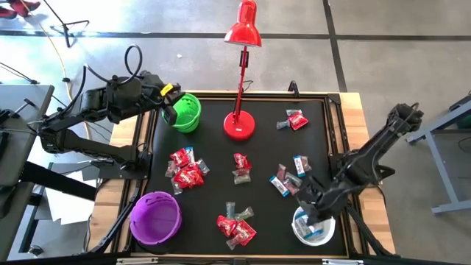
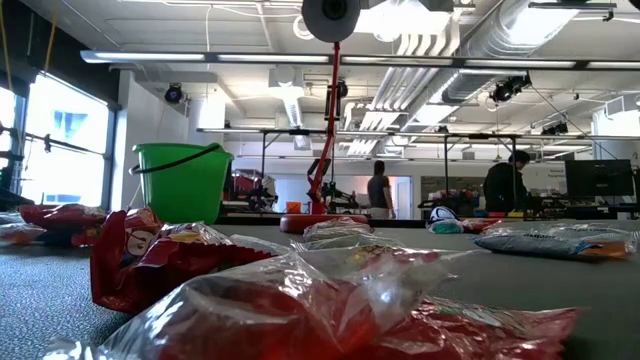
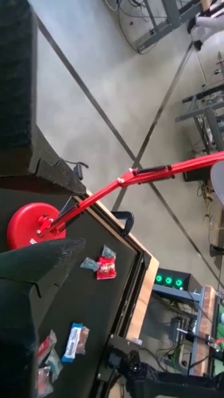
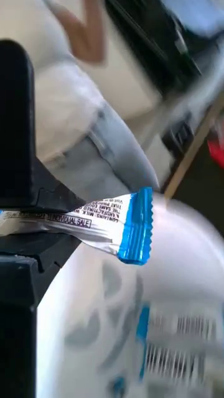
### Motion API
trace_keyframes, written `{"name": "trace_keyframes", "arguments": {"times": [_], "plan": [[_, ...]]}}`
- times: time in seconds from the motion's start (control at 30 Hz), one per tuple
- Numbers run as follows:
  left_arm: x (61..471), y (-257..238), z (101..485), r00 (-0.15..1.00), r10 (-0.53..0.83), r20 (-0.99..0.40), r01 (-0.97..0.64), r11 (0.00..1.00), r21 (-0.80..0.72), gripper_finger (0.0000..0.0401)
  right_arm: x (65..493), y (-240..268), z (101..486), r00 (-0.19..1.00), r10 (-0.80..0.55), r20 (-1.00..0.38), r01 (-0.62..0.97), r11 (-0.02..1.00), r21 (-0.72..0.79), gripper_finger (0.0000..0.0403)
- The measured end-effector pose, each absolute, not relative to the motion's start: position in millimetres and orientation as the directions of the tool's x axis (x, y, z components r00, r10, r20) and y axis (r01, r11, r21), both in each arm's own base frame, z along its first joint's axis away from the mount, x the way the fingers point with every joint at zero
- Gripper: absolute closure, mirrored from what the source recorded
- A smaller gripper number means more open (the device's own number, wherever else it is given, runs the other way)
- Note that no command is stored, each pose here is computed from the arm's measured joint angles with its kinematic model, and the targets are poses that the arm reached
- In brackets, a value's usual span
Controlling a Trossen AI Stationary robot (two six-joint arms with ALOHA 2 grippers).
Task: Sort candy
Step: Put the white chocolate into the white bucket
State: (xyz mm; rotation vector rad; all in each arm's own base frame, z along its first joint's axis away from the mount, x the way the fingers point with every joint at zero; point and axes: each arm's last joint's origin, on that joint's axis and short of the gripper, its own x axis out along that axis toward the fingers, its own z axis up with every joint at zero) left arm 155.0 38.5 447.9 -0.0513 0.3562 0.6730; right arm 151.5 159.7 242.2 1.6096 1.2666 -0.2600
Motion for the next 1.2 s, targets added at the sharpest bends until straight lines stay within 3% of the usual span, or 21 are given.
{"name": "trace_keyframes", "arguments": {"times": [0.2, 0.37, 0.8, 1.0, 1.2], "plan": [[155, 38, 447, 0.722, 0.599, -0.348, -0.617, 0.784, 0.07, 0.0295, 145, 169, 220, 0.296, 0.52, -0.801, 0.899, 0.133, 0.418, 0.038], [155, 38, 447, 0.733, 0.58, -0.355, -0.605, 0.795, 0.048, 0.0295, 149, 169, 217, 0.373, 0.454, -0.809, 0.876, 0.115, 0.468, 0.0372], [155, 37, 446, 0.748, 0.558, -0.359, -0.586, 0.81, 0.038, 0.0295, 150, 169, 218, 0.373, 0.469, -0.8, 0.839, 0.198, 0.507, 0.0283], [155, 37, 447, 0.748, 0.558, -0.359, -0.578, 0.814, 0.062, 0.0295, 157, 165, 238, 0.505, 0.527, -0.683, 0.714, 0.189, 0.674, 0.0288], [155, 37, 447, 0.748, 0.559, -0.358, -0.578, 0.814, 0.061, 0.0295, 158, 150, 256, 0.67, 0.447, -0.593, 0.562, 0.217, 0.798, 0.0305]]}}
